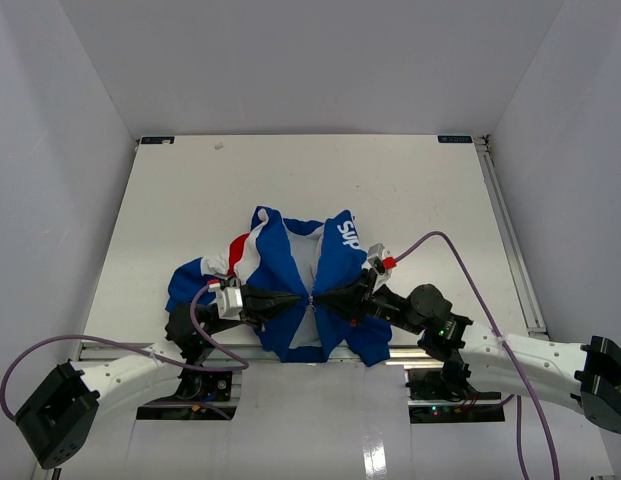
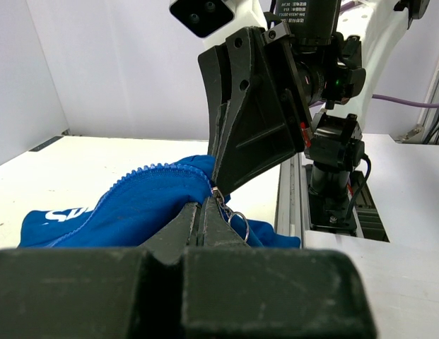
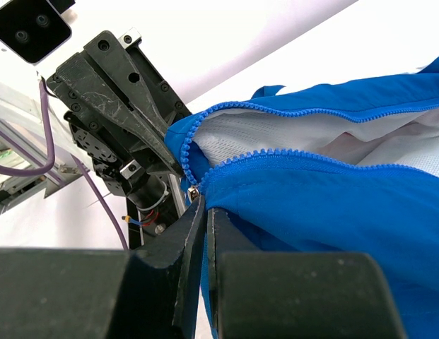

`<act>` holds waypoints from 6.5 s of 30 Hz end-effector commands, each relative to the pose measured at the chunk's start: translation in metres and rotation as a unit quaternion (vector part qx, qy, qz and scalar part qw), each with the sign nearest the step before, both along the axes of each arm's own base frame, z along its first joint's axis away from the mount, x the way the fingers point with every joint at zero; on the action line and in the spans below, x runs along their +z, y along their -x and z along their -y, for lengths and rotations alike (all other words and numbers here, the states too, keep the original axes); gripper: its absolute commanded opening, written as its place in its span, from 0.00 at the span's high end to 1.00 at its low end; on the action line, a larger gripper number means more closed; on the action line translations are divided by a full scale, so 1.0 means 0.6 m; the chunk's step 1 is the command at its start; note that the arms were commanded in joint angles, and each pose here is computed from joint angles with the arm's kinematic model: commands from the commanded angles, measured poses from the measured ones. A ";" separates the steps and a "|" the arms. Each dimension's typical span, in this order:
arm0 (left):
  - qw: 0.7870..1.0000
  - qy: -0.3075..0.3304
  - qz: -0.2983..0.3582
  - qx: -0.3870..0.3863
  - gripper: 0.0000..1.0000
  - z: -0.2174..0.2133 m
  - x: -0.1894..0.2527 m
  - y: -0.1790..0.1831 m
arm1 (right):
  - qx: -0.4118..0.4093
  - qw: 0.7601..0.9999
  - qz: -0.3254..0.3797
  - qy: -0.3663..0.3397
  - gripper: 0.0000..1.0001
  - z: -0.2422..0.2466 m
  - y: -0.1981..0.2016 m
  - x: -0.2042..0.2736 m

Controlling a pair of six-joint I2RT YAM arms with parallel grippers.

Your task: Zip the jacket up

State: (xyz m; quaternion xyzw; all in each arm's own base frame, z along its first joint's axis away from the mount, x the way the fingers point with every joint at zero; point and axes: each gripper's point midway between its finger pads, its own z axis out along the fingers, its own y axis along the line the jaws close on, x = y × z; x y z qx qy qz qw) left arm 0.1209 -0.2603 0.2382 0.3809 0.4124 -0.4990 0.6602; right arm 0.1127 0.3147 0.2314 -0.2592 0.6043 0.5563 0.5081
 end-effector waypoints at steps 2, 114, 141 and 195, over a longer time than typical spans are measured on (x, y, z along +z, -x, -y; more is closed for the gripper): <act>0.998 -0.043 -0.026 -0.021 1.00 -0.006 -0.075 0.022 | -0.012 0.999 0.014 -0.045 0.92 0.008 -0.004 0.041; 0.990 -0.067 -0.122 -0.034 0.77 0.020 -0.067 0.001 | 0.010 0.996 0.082 -0.041 0.92 0.008 0.009 0.049; 0.992 -0.021 -0.113 -0.054 0.69 0.015 -0.027 0.016 | 0.017 0.997 0.068 -0.020 0.92 -0.001 0.008 0.022; 0.974 -0.128 -0.150 -0.116 1.00 0.038 -0.103 0.038 | -0.014 0.995 0.091 -0.040 0.92 -0.005 -0.014 0.075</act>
